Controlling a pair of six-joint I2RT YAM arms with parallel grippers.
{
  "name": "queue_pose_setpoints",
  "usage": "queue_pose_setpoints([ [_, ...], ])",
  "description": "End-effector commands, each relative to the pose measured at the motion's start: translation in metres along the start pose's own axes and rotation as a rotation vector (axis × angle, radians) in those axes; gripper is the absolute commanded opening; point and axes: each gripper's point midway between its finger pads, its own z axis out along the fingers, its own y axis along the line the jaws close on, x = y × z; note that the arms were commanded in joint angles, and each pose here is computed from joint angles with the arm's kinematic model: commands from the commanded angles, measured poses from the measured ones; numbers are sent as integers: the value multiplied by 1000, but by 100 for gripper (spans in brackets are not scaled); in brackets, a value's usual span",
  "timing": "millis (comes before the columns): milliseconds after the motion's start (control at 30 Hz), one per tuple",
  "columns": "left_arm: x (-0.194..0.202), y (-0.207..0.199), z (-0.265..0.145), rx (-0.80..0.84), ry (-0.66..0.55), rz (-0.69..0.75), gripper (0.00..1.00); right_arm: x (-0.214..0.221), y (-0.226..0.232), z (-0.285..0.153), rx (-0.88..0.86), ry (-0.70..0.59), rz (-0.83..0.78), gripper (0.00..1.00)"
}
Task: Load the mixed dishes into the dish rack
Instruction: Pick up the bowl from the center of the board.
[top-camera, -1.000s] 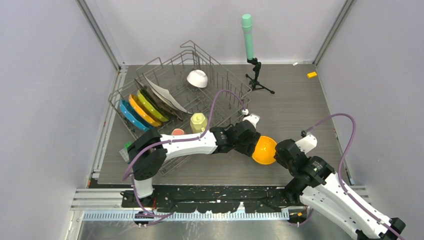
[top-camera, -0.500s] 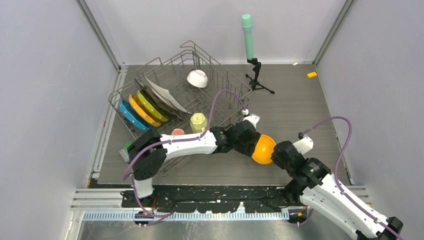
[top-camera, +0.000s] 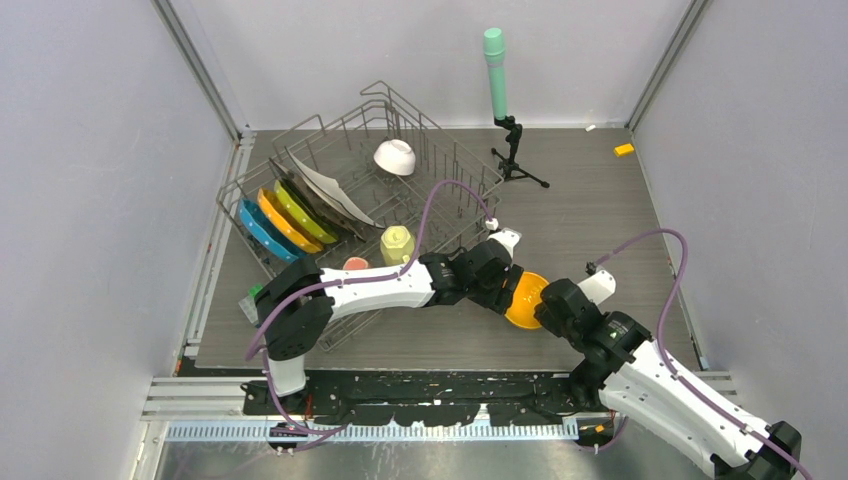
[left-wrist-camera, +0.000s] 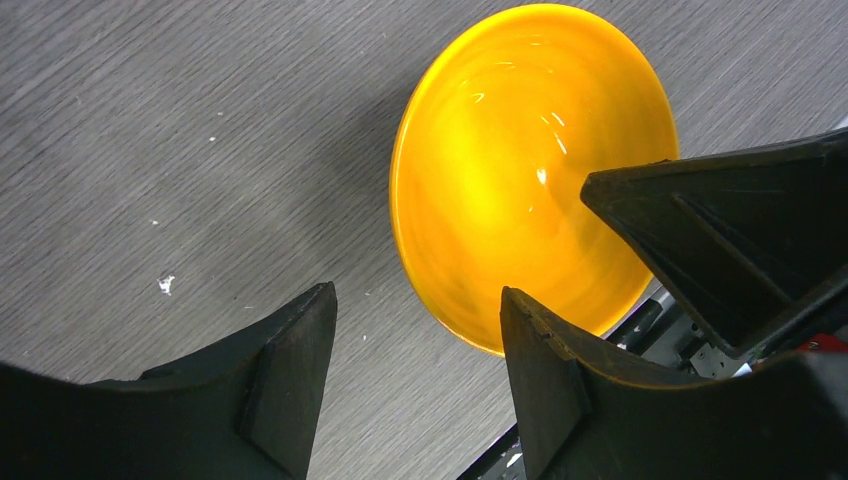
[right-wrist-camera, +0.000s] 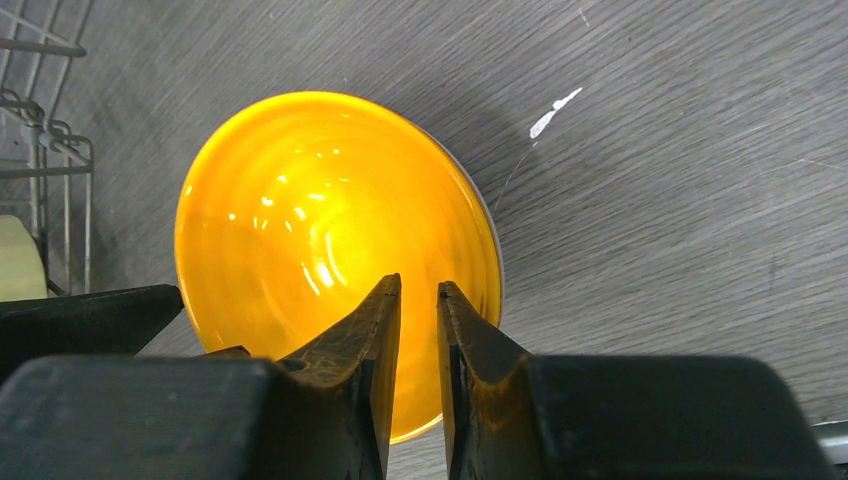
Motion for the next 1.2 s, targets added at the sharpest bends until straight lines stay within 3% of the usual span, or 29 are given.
queue_pose_setpoints([
  [0, -26, -14, -1, 45, -68, -25, 63, -9, 17, -6, -46, -12, -14, 26],
  [300, -29, -8, -5, 32, -80, -27, 64, -51, -1, -28, 19, -184, 0, 30],
  [667, -29, -9, -1, 35, -73, -25, 64, -40, -12, -16, 96, -164, 38, 30],
  [1167, -27, -10, 2, 40, -64, -33, 64, -29, -4, -5, 62, -124, 23, 29],
])
